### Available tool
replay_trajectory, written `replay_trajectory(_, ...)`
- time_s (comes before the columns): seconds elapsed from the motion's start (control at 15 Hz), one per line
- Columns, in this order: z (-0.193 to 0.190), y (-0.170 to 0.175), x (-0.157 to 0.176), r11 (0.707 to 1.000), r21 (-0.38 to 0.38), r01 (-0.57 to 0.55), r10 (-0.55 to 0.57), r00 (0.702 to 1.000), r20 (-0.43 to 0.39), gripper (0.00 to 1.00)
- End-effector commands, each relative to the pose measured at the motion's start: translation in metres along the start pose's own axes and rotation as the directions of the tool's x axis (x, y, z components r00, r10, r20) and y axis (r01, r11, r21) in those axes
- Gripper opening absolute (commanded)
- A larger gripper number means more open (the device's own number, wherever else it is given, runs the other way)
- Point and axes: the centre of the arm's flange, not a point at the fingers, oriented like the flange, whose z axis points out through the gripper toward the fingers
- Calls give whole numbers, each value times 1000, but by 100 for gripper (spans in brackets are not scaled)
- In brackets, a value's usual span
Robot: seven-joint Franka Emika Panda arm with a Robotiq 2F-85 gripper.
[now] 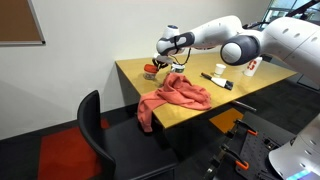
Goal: Remove the red lid from the bowl and place it on the right side of the table
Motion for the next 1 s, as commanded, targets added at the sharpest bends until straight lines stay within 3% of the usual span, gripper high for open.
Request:
replay_trajectory(0.0,-16,-14,14,1000,8,-28,28,1000,-6,2)
replay_trajectory(0.53,-46,-19,20,1000,-1,-30,30,1000,0,2)
replay_trajectory(0.93,-54,2,37,992,-45,-117,117,993,-5,2)
